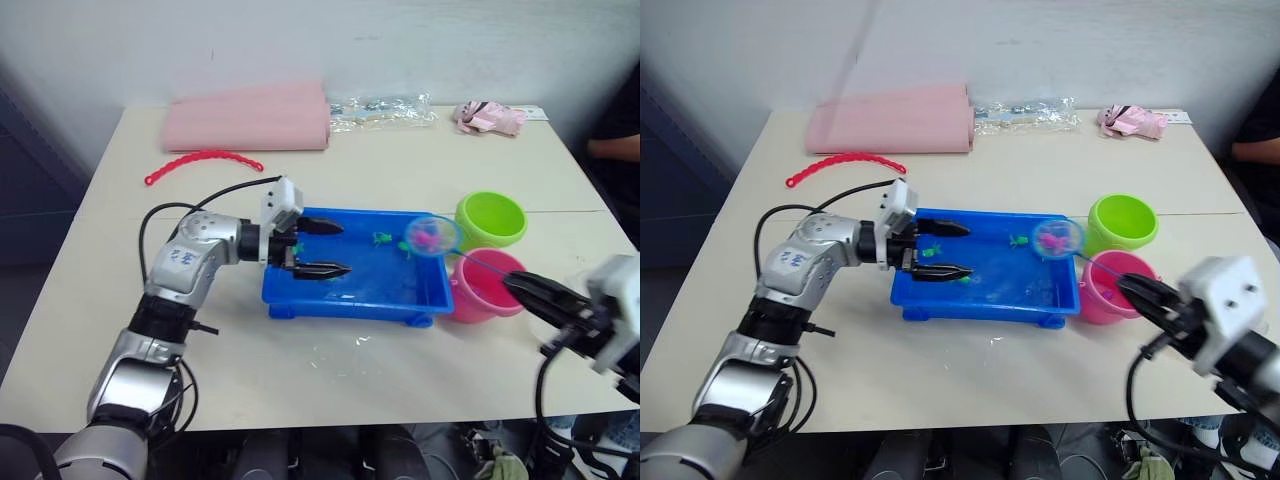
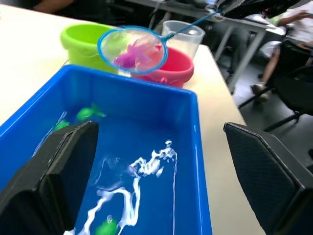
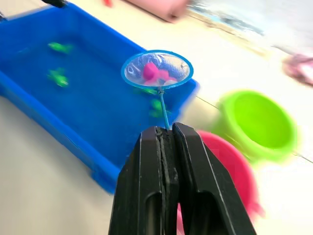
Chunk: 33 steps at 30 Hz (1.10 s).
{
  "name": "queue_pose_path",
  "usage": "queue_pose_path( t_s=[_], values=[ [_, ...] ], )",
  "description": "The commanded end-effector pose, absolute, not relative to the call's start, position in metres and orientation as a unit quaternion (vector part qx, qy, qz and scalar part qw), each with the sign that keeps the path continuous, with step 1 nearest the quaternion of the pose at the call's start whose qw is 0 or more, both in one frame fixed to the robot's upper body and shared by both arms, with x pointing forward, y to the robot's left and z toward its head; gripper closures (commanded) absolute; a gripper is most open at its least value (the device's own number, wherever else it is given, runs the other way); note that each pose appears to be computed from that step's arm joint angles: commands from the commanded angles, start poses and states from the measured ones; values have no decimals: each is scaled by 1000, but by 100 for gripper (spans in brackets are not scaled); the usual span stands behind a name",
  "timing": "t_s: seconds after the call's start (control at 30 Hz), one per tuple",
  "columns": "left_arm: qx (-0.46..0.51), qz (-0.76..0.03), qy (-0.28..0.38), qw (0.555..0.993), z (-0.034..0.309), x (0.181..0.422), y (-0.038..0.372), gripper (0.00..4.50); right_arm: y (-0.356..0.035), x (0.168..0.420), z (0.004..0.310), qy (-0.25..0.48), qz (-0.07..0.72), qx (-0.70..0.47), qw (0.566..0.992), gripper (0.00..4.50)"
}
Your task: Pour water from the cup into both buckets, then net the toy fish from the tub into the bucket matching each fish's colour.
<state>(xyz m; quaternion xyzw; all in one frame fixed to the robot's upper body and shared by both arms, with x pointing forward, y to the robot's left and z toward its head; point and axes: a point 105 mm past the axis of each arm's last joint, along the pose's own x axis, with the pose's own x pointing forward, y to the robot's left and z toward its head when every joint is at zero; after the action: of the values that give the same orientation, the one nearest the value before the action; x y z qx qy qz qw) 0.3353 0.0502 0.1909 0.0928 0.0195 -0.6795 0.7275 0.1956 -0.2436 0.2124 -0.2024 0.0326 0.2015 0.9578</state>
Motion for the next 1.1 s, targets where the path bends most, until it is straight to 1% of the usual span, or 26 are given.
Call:
queue_pose_path(
  t_s=[0.03, 0.13, 0.23, 0.27, 0.3, 0.33, 0.37, 0.4, 0.43, 0.47, 0.5, 0.53, 0.6, 0.8, 0.83, 0.87, 0.9, 0.93, 0.97, 1.0, 1.03, 1.1],
  values=[
    [106, -699, -3, 707, 197, 335, 39, 3, -257, 177, 228, 19, 155, -279, 947, 450],
    [105, -708, -7, 698, 197, 337, 34, 3, -268, 167, 226, 43, 132, -359, 923, 450],
    [106, -712, -11, 694, 196, 337, 30, 3, -271, 165, 224, 48, 125, -447, 885, 450],
    [106, -713, -13, 693, 197, 338, 29, 3, -273, 165, 222, 55, 125, -513, 848, 450],
    [106, -713, -14, 693, 198, 339, 29, 3, -273, 165, 220, 60, 130, -556, 819, 450],
    [107, -713, -15, 693, 198, 340, 29, 3, -276, 166, 219, 63, 128, -613, 777, 450],
    [108, -713, -17, 693, 199, 340, 29, 3, -278, 166, 217, 64, 129, -649, 747, 450],
    [109, -712, -18, 693, 199, 340, 29, 3, -278, 167, 219, 56, 131, -705, 695, 450],
    [110, -712, -19, 693, 199, 341, 29, 3, -278, 168, 219, 49, 137, -741, 655, 450],
    [110, -712, -20, 693, 200, 341, 29, 3, -277, 168, 218, 44, 142, -761, 631, 450],
    [111, -711, -21, 694, 200, 341, 30, 3, -279, 168, 216, 41, 151, -790, 593, 450],
    [111, -709, -22, 696, 201, 342, 30, 3, -282, 168, 214, 40, 156, -805, 572, 450],
    [112, -707, -23, 698, 202, 343, 32, 3, -288, 169, 214, 37, 150, -815, 558, 450],
    [112, -700, -24, 705, 203, 344, 35, 3, -299, 169, 219, 22, 132, -794, 593, 450],
    [112, -699, -23, 706, 202, 344, 36, 3, -298, 170, 224, 11, 123, -770, 626, 450],
    [111, -698, -22, 707, 202, 344, 37, 3, -297, 171, 227, 3, 119, -752, 649, 450],
    [111, -697, -18, 708, 199, 344, 39, 3, -294, 174, 233, -12, 109, -686, 720, 450],
    [111, -697, -15, 708, 198, 343, 40, 3, -291, 176, 234, -17, 109, -634, 765, 450],
    [111, -694, -11, 711, 196, 343, 42, 3, -282, 179, 233, -21, 124, -556, 822, 450],
    [111, -692, -8, 713, 194, 343, 44, 3, -275, 181, 231, -17, 140, -500, 854, 450],
    [110, -688, -6, 718, 193, 344, 46, 3, -260, 182, 225, -12, 178, -413, 893, 450],
    [109, -679, -3, 726, 191, 344, 51, 3, -238, 184, 215, 5, 228, -286, 931, 450]
  ],
)
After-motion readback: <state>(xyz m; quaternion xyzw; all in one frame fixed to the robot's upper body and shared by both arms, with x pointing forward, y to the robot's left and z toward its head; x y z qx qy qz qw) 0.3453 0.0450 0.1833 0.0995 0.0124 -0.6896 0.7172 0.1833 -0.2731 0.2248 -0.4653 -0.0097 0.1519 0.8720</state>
